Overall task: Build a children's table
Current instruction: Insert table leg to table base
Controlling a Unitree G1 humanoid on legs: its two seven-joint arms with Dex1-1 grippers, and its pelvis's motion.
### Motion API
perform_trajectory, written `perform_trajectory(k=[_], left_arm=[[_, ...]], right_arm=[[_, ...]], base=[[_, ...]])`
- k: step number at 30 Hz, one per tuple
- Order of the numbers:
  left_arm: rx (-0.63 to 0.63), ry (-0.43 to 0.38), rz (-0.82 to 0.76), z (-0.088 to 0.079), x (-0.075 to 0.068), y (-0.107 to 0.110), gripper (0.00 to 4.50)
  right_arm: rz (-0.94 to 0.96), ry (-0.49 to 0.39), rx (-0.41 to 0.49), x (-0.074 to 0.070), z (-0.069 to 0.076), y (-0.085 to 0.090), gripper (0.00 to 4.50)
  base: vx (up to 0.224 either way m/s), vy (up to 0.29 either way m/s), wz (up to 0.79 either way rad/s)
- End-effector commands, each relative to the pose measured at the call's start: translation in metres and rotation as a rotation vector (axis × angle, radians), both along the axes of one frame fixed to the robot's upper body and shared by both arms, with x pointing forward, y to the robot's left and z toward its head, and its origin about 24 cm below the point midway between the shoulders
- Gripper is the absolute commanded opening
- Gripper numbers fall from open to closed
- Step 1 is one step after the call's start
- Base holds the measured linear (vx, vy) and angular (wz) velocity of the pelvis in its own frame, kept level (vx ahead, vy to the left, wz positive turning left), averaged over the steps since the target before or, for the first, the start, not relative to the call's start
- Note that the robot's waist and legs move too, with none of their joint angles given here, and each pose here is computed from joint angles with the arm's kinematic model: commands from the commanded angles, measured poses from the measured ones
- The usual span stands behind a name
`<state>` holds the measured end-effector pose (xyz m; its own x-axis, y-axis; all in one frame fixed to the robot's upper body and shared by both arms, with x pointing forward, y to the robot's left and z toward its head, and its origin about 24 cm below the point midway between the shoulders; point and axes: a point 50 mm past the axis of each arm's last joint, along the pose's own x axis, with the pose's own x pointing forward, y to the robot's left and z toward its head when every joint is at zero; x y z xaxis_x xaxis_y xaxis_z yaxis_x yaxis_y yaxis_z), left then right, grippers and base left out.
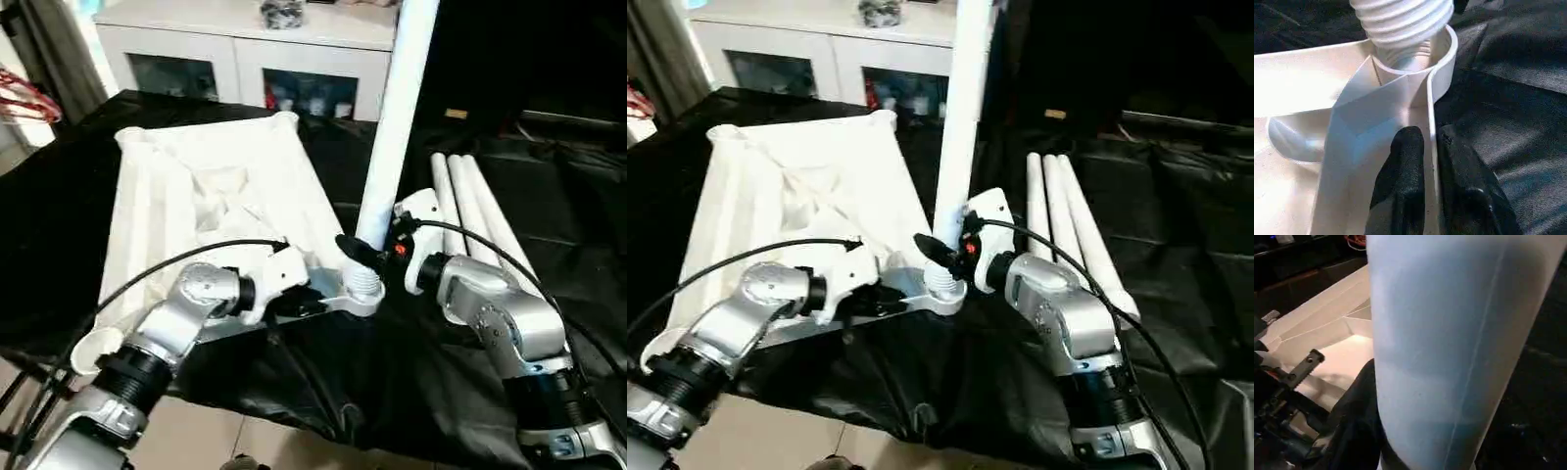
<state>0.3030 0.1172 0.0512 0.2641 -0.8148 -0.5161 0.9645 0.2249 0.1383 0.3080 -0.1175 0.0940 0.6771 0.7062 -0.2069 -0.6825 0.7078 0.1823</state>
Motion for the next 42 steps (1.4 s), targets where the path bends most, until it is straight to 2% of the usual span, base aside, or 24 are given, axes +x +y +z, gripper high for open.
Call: perform_trajectory(k=[1, 3, 5, 9, 15, 25, 31, 35, 42], left_arm=[[0.006, -0.003, 0.014, 0.004, 0.005, 0.007, 0.61], [0.009, 0.009, 0.01, 0.004, 0.004, 0.008, 0.62], [0.011, 0.034, 0.007, 0.003, 0.004, 0.01, 0.33], [0.006, 0.05, 0.013, 0.003, 0.005, 0.011, 0.07], [-0.023, 0.074, 0.06, 0.005, 0.009, 0.011, 0.0], [-0.056, 0.045, 0.12, 0.005, 0.017, 0.004, 0.0], [-0.073, 0.057, 0.093, 0.005, 0.017, -0.001, 0.0], [-0.066, 0.037, 0.105, 0.003, 0.019, -0.005, 0.0], [-0.08, 0.041, 0.122, 0.005, 0.021, -0.008, 0.0]], right_arm=[[-0.027, -0.031, 0.012, 0.0, 0.005, -0.005, 1.9], [-0.033, -0.031, 0.013, 0.0, 0.004, -0.006, 1.9], [-0.039, -0.03, 0.012, 0.001, 0.003, -0.006, 1.9], [-0.038, -0.028, 0.014, 0.001, 0.003, -0.005, 1.9], [-0.021, -0.007, 0.0, 0.001, -0.006, -0.002, 1.9], [-0.017, 0.022, -0.024, 0.005, -0.019, -0.002, 1.9], [-0.033, 0.032, -0.032, 0.012, -0.027, -0.002, 1.9], [-0.047, 0.046, -0.037, 0.017, -0.035, 0.0, 1.9], [-0.065, 0.064, -0.017, 0.016, -0.043, -0.002, 1.9]], base=[[0.0, 0.0, 0.0], [0.0, 0.0, 0.0], [0.0, 0.0, 0.0], [0.0, 0.0, 0.0], [0.0, 0.0, 0.0], [0.0, 0.0, 0.0], [0.0, 0.0, 0.0], [0.0, 0.0, 0.0], [0.0, 0.0, 0.0]])
